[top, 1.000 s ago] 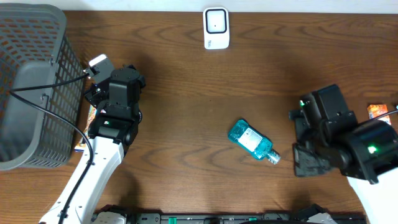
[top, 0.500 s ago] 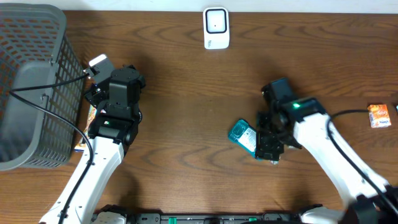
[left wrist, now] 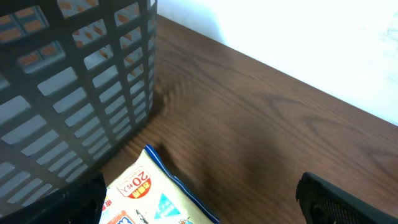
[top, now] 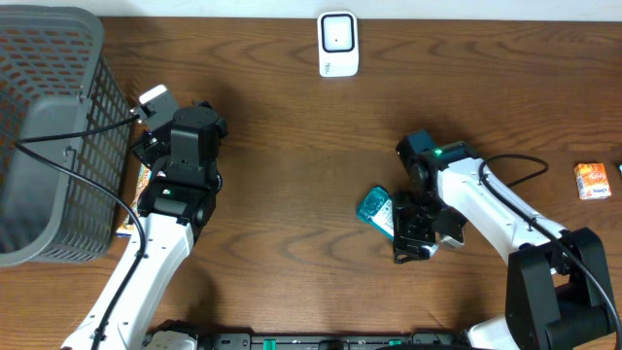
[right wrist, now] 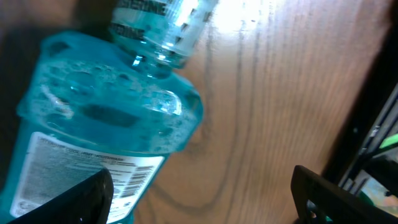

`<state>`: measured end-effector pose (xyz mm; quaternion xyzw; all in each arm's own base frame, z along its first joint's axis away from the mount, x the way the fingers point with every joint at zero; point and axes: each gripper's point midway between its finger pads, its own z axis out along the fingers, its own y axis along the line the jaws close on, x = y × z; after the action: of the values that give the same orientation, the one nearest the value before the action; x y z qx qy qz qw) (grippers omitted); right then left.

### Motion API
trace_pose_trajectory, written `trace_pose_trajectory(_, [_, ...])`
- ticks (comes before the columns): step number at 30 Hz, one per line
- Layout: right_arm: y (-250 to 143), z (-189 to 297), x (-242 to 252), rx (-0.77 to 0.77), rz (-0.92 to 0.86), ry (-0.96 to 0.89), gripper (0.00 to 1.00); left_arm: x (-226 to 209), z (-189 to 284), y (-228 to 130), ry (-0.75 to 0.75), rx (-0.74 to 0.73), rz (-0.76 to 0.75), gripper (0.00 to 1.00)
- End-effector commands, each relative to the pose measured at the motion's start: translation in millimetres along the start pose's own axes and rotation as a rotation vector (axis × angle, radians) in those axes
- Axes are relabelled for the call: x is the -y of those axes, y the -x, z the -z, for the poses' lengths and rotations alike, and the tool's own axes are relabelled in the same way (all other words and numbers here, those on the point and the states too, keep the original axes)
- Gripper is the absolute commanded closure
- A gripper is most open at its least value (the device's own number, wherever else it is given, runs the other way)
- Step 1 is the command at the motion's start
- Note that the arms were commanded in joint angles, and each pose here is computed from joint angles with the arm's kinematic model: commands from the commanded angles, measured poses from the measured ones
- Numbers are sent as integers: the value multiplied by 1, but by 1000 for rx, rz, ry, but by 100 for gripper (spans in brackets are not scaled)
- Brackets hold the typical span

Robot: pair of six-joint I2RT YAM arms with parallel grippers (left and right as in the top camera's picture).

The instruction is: Scan the item barcode

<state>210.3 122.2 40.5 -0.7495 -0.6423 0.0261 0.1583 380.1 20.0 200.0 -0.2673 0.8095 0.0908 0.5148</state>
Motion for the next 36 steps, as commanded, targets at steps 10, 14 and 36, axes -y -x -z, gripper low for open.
trace_pose_trajectory(10, [31,12,-1,106,-61,42,7,-6,-3,-2,30,3,-3,2])
trace_pose_trajectory(14, [43,12,-13,151,-77,85,1,-6,-3,-2,30,3,-4,2])
trace_pose_trajectory(36, [31,-76,-33,190,-31,-61,1,-6,-3,-2,31,3,-4,2])
